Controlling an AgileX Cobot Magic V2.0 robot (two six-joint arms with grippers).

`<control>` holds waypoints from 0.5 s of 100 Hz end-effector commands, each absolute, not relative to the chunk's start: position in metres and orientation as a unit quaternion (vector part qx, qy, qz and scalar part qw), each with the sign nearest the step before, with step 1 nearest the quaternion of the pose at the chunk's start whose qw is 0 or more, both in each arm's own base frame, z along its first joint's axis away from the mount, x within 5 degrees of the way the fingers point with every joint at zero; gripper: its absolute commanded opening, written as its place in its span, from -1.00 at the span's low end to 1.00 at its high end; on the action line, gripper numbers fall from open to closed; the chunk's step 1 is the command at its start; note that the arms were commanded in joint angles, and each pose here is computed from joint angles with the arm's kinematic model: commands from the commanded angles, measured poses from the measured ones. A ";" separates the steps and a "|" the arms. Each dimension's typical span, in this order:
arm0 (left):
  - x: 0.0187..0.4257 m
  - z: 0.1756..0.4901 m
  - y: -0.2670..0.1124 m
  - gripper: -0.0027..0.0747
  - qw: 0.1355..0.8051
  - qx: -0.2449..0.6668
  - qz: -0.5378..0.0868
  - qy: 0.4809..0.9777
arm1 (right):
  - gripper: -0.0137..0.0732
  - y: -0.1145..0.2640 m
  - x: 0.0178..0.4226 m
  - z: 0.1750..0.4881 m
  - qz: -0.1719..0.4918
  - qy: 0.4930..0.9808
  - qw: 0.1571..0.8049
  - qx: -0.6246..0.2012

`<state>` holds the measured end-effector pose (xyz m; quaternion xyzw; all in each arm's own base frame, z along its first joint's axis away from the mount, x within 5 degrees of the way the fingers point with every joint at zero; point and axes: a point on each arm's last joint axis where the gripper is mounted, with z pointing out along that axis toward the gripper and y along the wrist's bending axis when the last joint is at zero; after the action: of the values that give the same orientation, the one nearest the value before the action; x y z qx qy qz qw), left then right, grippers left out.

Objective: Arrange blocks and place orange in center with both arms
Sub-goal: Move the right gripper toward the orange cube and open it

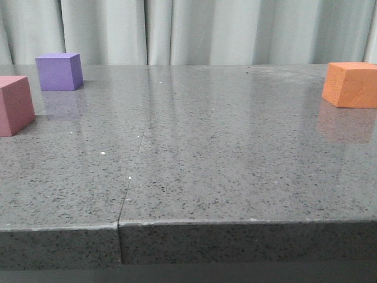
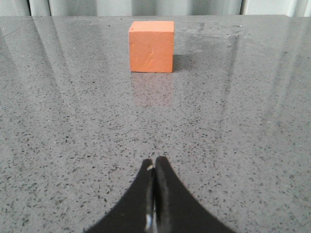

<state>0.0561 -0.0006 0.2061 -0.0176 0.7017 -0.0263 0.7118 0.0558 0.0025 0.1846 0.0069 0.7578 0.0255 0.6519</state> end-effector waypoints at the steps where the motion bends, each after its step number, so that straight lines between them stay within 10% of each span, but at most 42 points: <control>1: 0.055 0.202 -0.001 -0.98 0.737 -0.018 -0.031 0.675 | -0.84 0.002 0.054 0.199 0.023 0.716 0.698 0.008; 50: 0.055 0.202 -0.001 -0.98 0.737 -0.018 -0.031 0.675 | -0.84 0.001 0.054 0.199 0.010 0.716 0.698 -0.003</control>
<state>0.0561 -0.0006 0.2061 -0.0176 0.7017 -0.0263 0.7118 0.0558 0.0025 0.1846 0.0069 0.7578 0.0255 0.6519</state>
